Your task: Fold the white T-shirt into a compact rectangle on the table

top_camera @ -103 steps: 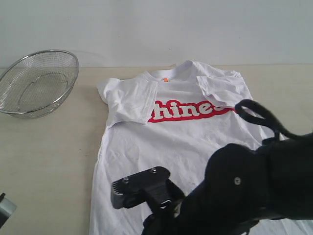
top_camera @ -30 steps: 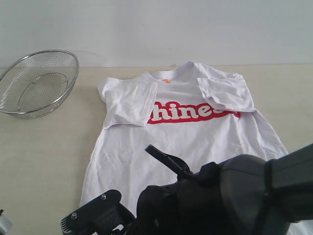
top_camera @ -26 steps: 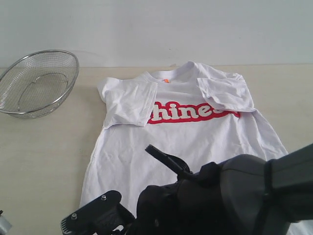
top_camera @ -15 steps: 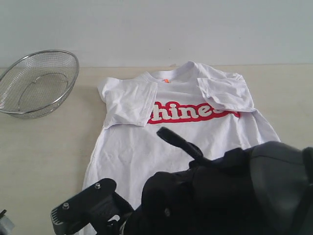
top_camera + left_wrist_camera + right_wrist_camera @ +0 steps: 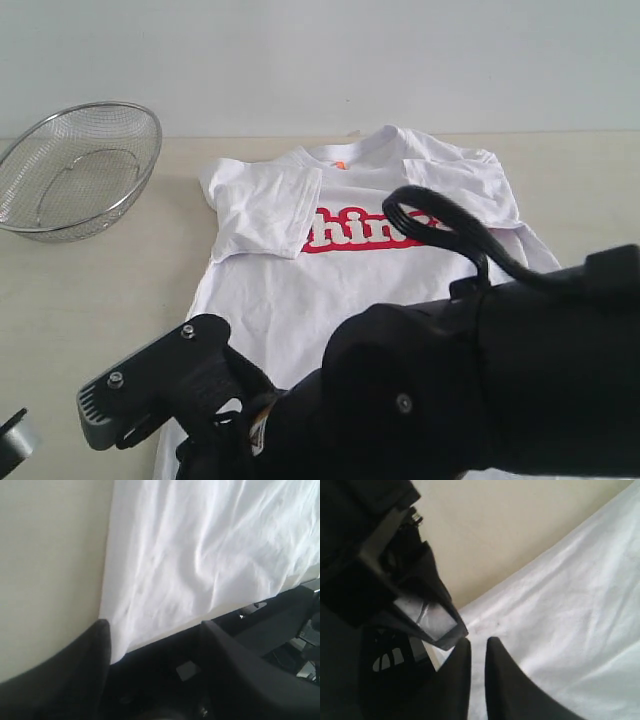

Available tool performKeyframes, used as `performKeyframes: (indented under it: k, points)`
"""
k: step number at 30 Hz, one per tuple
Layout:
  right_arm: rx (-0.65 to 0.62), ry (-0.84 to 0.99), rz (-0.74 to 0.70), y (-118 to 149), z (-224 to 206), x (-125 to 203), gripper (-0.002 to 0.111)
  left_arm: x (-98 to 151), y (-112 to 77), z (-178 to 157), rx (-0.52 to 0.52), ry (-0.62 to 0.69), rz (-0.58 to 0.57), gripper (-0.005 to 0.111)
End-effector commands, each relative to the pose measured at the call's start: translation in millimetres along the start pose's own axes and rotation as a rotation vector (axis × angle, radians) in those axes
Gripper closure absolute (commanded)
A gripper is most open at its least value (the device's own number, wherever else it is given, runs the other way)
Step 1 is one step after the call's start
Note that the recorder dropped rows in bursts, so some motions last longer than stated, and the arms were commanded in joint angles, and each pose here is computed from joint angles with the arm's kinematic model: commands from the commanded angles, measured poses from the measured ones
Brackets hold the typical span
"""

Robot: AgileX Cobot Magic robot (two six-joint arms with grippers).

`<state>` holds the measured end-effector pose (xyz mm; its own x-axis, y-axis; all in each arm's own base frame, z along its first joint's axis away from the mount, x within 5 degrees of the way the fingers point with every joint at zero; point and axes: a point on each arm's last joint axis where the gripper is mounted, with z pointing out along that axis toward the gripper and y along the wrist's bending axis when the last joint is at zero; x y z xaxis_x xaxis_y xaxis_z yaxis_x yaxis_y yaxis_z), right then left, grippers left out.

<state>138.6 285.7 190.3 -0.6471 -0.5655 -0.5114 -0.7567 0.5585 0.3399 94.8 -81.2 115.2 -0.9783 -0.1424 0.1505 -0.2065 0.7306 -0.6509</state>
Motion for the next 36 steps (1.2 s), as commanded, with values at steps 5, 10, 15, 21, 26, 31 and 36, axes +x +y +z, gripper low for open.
performKeyframes:
  k: [5, 10, 15, 21, 26, 31, 36]
  points:
    - [0.007, -0.085, -0.075, 7, -30, -10, 0.101, -24, -14.9, -14, -0.134, 0.062, 0.048, 0.058]
    - [0.042, -0.084, -0.091, 6, -37, -10, 0.101, -16, -16.4, -10, -0.166, 0.127, 0.045, 0.058]
    - [0.054, -0.077, -0.098, 4, -37, -9, 0.101, -16, -18.6, -3, -0.212, 0.087, 0.067, 0.060]
    - [0.054, -0.081, -0.095, 4, -37, -9, 0.101, -15, -20.6, 1, -0.238, 0.066, 0.087, 0.060]
    - [0.059, -0.103, -0.099, 4, -37, -11, 0.101, -12, -20.3, 12, -0.285, 0.088, 0.115, 0.060]
    - [0.065, -0.102, -0.114, 4, -37, -11, 0.101, -10, -17.6, 25, -0.322, 0.117, 0.108, 0.060]
    - [0.068, -0.096, -0.122, 3, -37, -11, 0.101, -12, -24.0, 29, -0.263, 0.074, 0.108, 0.060]
